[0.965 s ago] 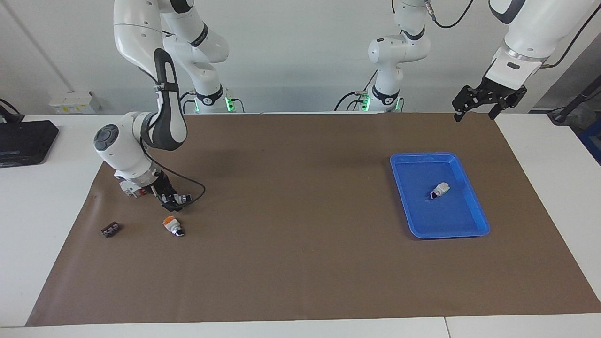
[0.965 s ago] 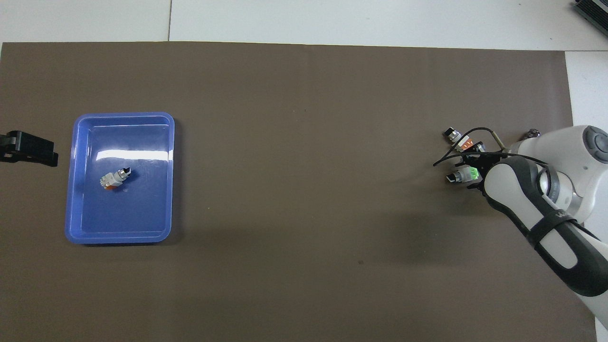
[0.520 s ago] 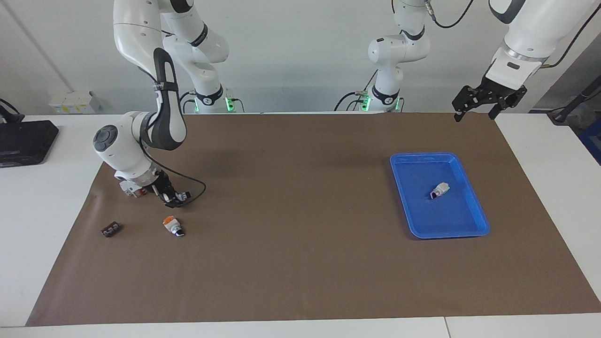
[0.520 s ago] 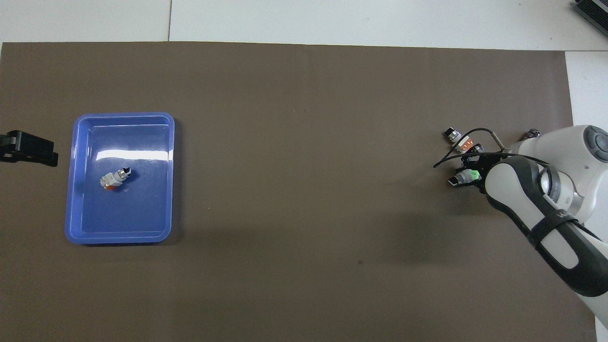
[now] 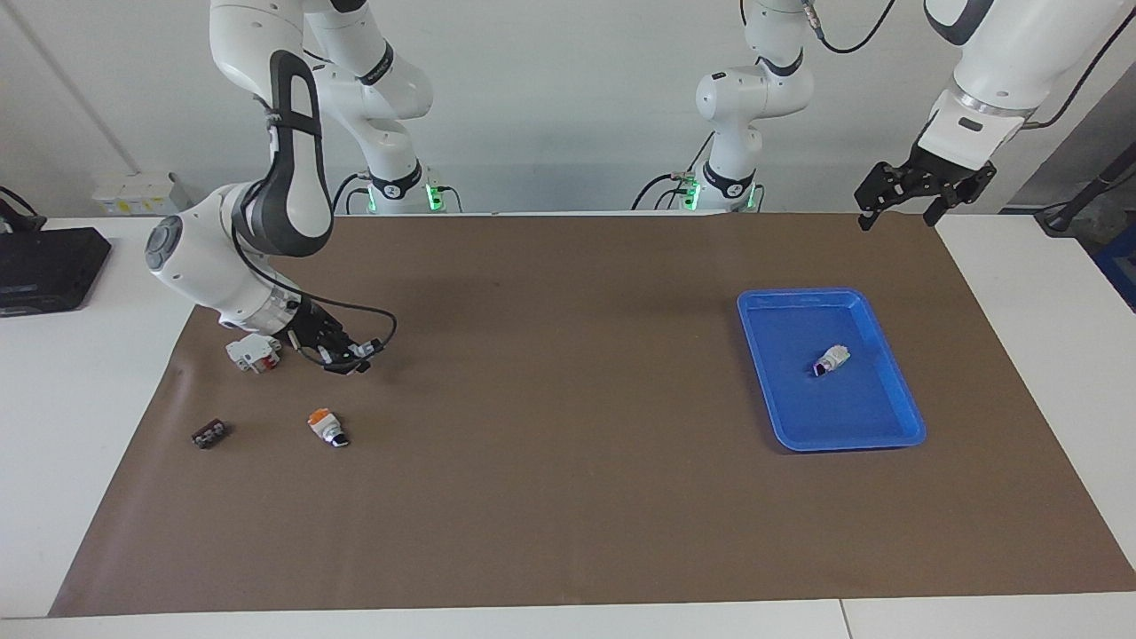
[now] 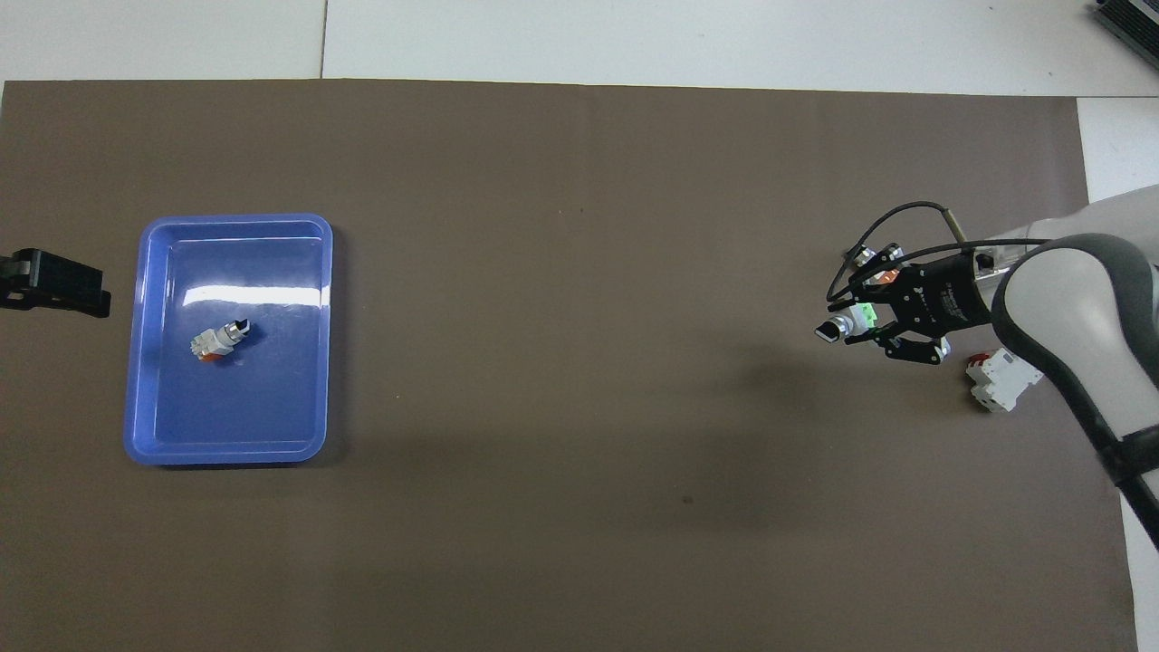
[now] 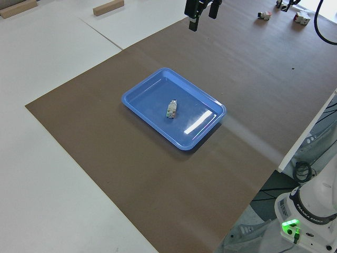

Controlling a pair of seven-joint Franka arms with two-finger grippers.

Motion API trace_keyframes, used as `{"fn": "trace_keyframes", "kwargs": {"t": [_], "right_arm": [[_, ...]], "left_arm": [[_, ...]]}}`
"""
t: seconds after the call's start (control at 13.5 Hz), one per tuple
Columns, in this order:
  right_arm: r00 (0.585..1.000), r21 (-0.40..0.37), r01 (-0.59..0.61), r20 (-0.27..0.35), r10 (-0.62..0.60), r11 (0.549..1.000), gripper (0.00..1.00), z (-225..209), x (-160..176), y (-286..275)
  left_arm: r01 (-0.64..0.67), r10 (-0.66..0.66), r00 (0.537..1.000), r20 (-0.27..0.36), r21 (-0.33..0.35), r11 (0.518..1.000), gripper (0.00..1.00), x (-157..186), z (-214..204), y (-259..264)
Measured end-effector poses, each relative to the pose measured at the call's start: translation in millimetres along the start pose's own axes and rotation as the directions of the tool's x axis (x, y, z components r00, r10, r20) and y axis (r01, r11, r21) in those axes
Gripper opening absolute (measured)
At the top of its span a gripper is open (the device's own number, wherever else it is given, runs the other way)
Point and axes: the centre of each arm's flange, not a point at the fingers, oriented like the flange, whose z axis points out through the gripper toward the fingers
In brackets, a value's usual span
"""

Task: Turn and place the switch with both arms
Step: 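Lift the green-topped switch and carry it toward the blue tray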

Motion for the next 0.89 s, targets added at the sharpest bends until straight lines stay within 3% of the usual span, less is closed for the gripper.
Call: {"fn": "trace_keyframes", "kwargs": {"t": [0.22, 0.45, 0.74, 0.89], "right_arm": [[0.995, 0.026, -0.101, 0.027, 0.101, 0.995, 0.42, -8.6, -93.1, -39.4], [0.973, 0.038, -0.206, 0.113, 0.201, 0.978, 0.42, -1.0, -189.6, -73.9], [0.903, 0.070, -0.306, 0.338, 0.266, 0.949, 0.42, -12.1, -229.4, -90.7], [0.896, 0.123, -0.310, 0.368, 0.247, 0.943, 0.42, -5.9, -256.0, -101.2]], "left_arm": [[0.000, 0.000, 1.000, 0.000, 0.000, 1.000, 1.00, 0.0, 0.0, 0.0], [0.000, 0.000, 1.000, 0.000, 0.000, 1.000, 1.00, 0.0, 0.0, 0.0], [0.000, 0.000, 1.000, 0.000, 0.000, 1.000, 1.00, 0.0, 0.0, 0.0], [0.000, 0.000, 1.000, 0.000, 0.000, 1.000, 1.00, 0.0, 0.0, 0.0]]}}
